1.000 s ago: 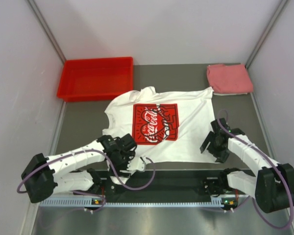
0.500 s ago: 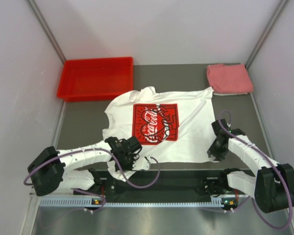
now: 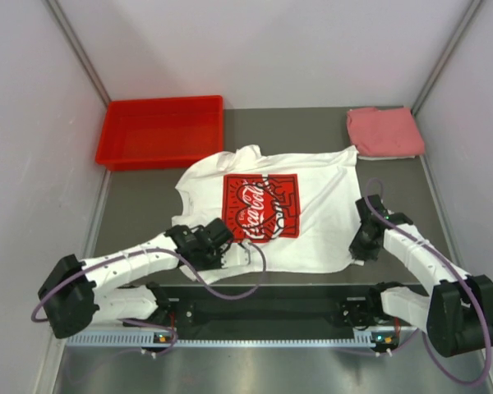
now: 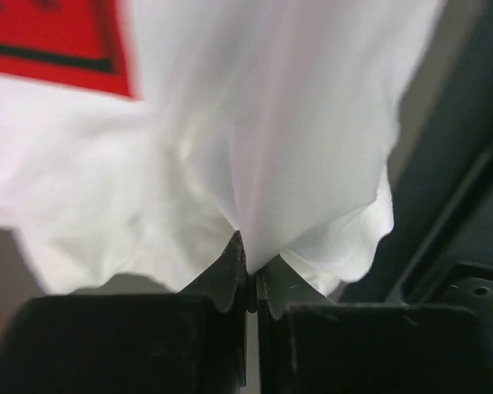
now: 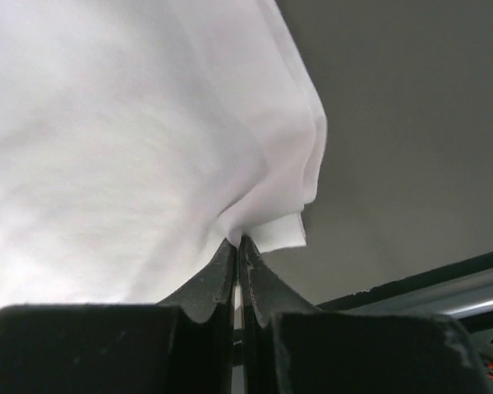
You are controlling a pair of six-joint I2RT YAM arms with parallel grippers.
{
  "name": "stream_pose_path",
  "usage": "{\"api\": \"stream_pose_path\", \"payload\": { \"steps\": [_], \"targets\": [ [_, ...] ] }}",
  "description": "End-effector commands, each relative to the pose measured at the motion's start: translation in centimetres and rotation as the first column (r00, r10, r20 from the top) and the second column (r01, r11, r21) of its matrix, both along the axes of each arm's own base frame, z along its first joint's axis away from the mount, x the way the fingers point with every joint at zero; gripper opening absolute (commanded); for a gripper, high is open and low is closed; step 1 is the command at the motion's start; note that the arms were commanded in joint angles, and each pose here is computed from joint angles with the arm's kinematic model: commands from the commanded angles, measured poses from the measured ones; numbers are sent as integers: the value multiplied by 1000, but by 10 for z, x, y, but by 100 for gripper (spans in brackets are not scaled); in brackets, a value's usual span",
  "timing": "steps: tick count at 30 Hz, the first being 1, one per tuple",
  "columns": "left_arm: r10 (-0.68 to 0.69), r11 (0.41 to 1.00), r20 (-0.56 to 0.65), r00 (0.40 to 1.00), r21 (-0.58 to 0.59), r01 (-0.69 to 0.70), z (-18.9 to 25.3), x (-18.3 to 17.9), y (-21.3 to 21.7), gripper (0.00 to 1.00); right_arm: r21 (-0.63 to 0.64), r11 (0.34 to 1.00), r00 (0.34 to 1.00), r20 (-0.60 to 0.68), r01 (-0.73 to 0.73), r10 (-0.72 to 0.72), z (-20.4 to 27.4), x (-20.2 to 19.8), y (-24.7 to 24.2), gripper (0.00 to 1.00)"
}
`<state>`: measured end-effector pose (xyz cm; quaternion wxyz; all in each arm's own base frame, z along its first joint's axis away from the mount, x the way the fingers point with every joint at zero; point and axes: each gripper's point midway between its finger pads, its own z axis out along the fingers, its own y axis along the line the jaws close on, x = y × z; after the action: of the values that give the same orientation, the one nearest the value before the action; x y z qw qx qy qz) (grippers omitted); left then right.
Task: Fold and stack the t-shirts
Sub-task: Fold the tshirt
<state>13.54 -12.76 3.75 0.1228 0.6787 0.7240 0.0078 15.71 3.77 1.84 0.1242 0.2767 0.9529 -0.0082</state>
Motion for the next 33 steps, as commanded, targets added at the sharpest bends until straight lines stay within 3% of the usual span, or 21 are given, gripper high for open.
{"api": "stream_pose_path", "payload": {
  "steps": [1,5,14,26,28,29,30,31,32,33],
  "targets": [
    [130,988,240,962,-116,-105,51,61,-12,0,-12,999,983,178,-48,50,36,51,3,0],
    [301,949,295,907,-187,-254,78,119,6,0,-51,994,975,196,-92,100,49,71,2,0],
    [371,928,376,849,-182,-325,86,205,9,0,-140,975,947,249,-173,204,60,140,3,0],
    [382,923,294,876,-79,-376,46,211,14,1,-243,935,926,212,-259,312,49,212,3,0],
    [420,907,295,858,-92,-412,47,216,16,17,-231,936,919,235,-264,317,52,226,8,4],
    [439,898,300,847,-105,-428,51,222,16,38,-228,937,921,229,-264,315,48,230,9,8],
    [465,885,304,832,-116,-452,53,227,18,45,-226,938,920,236,-261,313,49,235,10,12],
    [522,852,299,799,-140,-504,56,234,27,51,-227,941,916,259,-252,307,57,245,10,30],
    [558,829,300,774,-172,-532,65,244,29,56,-227,944,917,266,-238,296,59,249,7,38],
    [607,794,273,746,-215,-568,70,247,31,58,-235,946,914,284,-225,288,68,256,5,53]
  ]
}}
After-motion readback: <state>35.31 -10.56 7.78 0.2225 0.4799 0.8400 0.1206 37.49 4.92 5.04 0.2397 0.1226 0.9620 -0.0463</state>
